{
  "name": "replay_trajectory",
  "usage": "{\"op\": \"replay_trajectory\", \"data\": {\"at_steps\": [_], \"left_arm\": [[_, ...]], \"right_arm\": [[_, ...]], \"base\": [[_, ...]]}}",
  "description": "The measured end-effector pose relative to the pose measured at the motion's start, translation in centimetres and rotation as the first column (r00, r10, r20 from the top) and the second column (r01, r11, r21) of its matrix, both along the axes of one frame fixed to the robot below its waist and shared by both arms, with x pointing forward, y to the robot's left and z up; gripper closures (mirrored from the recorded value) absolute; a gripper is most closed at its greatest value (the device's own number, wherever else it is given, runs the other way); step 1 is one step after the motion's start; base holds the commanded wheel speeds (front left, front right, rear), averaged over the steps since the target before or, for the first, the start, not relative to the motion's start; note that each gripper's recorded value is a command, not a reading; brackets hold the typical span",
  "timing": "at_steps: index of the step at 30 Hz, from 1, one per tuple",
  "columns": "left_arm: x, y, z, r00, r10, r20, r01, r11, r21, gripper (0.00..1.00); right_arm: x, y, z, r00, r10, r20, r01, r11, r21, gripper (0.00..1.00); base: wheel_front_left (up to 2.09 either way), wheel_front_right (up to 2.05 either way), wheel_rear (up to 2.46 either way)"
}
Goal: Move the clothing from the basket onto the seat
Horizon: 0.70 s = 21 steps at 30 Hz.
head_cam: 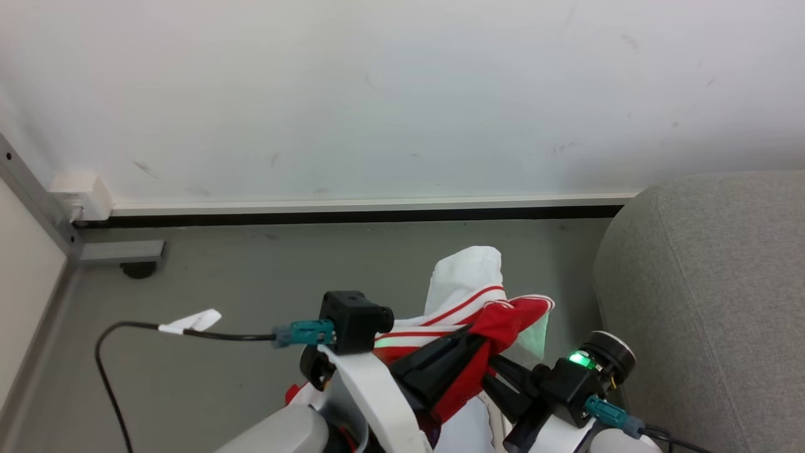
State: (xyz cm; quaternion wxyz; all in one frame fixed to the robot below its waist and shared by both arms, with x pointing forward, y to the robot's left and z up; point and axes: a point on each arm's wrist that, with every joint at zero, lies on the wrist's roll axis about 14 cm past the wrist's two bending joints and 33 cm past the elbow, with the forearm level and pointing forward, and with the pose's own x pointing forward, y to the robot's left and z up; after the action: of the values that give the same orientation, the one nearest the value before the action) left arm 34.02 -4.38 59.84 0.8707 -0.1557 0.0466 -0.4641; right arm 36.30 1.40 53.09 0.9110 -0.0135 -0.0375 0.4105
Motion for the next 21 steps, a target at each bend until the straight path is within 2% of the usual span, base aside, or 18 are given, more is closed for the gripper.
{"op": "replay_trajectory", "data": {"at_steps": [10, 11, 12, 14, 21], "left_arm": [[2.2, 2.6, -0.4, 0.992, 0.123, 0.008, -0.123, 0.992, 0.014, 0.98], [2.5, 2.8, -0.4, 0.991, 0.137, 0.013, -0.137, 0.990, 0.014, 0.73], [2.7, 3.0, -0.4, 0.989, 0.149, 0.015, -0.150, 0.989, 0.014, 0.58], [2.9, 3.3, -0.6, 0.987, 0.161, 0.015, -0.162, 0.987, 0.015, 0.00], [3.8, 5.0, -2.0, 0.968, 0.248, 0.029, -0.249, 0.967, 0.044, 0.00]], "right_arm": [[0.5, -0.9, 0.9, 1.000, -0.030, 0.007, 0.029, 0.999, 0.036, 1.00], [0.6, -1.0, 1.0, 0.999, -0.035, 0.006, 0.035, 0.998, 0.043, 1.00], [0.7, -1.1, 1.1, 0.999, -0.040, 0.005, 0.039, 0.998, 0.049, 1.00], [0.7, -1.3, 1.2, 0.999, -0.047, 0.004, 0.046, 0.997, 0.058, 1.00], [1.6, -2.7, 2.3, 0.995, -0.101, 0.019, 0.099, 0.991, 0.093, 1.00]], "base": [[0.00, 0.00, 0.00], [0.00, 0.00, 0.00], [0.00, 0.00, 0.00], [0.00, 0.00, 0.00], [0.00, 0.00, 0.00]]}}
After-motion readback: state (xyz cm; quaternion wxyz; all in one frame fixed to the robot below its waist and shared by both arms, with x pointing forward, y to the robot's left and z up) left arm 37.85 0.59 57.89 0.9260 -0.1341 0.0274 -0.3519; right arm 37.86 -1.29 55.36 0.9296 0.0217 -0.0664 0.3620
